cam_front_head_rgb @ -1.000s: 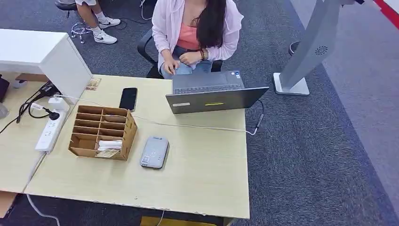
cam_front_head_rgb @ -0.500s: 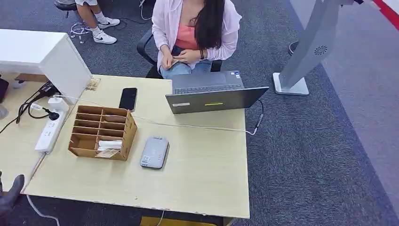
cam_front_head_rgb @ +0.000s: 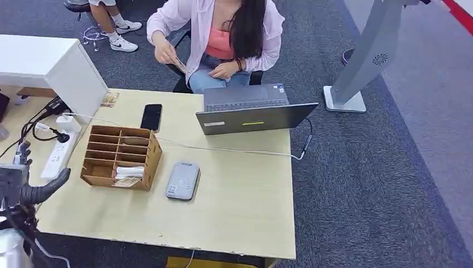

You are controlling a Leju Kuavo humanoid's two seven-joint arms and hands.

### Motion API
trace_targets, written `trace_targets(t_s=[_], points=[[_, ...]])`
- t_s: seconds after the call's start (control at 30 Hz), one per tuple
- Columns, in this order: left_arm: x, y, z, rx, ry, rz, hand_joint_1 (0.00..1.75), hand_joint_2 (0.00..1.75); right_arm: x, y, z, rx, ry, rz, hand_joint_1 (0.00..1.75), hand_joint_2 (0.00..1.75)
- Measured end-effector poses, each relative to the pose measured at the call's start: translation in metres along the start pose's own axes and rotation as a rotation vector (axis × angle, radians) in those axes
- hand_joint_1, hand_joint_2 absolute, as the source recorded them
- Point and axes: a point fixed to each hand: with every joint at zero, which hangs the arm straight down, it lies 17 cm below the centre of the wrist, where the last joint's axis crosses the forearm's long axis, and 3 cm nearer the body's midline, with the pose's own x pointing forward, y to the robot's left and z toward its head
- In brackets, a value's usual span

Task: Pass the card to the sensor for recognition and then transmit it.

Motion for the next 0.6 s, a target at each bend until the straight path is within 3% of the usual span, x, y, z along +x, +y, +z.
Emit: trace_targets(t_s=[0.3,0.6], points=[[0.019,-0.017,-0.035,-0.033,-0.011,-0.320,0.00,1.75,-0.004,-0.003,-0.001,0.001,0.009,0.071,0.00,0.00],[0.032,-0.021,-0.043,-0.005,-0.064,-0.655,0.00,1.75,-0.013,-0.004,-0.001,0.005,0.042,0.144,0.00,0.00]])
